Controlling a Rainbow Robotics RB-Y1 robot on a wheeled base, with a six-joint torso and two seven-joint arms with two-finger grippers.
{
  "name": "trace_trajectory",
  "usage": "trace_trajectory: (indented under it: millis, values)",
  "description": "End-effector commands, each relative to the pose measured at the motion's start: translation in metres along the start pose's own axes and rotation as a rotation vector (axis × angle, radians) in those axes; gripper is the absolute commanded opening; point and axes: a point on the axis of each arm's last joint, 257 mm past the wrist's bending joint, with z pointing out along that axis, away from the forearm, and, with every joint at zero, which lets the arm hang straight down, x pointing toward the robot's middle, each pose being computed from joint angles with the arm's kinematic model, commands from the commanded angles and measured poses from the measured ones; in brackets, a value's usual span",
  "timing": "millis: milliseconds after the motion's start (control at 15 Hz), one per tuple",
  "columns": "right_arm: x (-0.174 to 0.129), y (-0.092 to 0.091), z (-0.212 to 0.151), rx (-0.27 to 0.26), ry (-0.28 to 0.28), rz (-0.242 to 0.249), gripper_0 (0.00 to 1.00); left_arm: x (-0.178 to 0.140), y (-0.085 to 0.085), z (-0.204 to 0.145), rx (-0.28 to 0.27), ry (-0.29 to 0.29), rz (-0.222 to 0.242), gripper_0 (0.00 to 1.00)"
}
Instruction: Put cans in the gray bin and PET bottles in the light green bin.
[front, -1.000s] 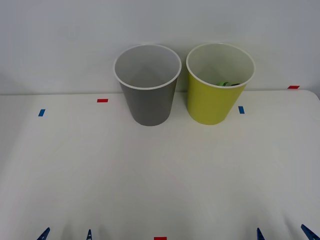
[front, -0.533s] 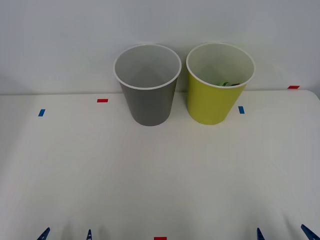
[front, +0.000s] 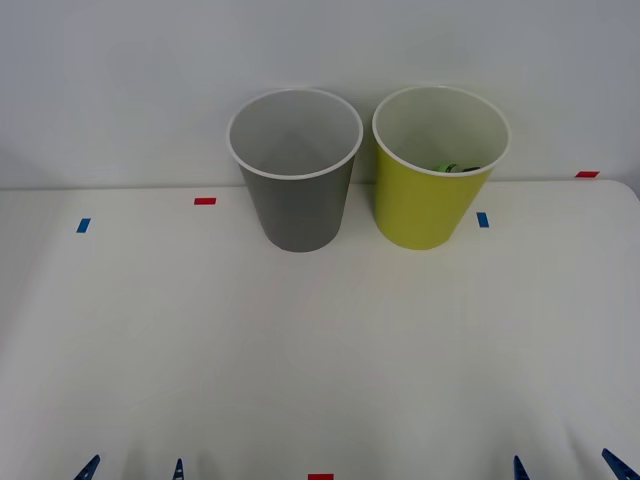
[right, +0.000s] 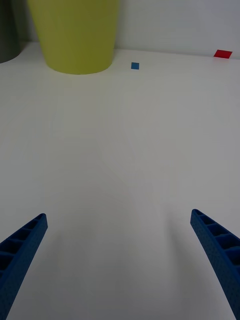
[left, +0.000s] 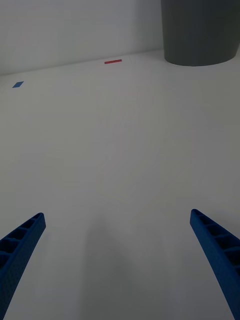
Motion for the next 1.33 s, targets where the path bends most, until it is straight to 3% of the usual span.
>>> trace_trajectory:
  millis: [67, 1333]
  values:
    - [0.0, 0.0, 0.0, 0.0, 0.0, 0.0, 1.0, 0.0, 0.0, 0.0, 0.0, 0.0, 0.0, 1.0]
    - [0.0, 0.0, 0.0, 0.0, 0.0, 0.0, 1.0, 0.0, 0.0, 0.0, 0.0, 0.0, 0.0, 1.0]
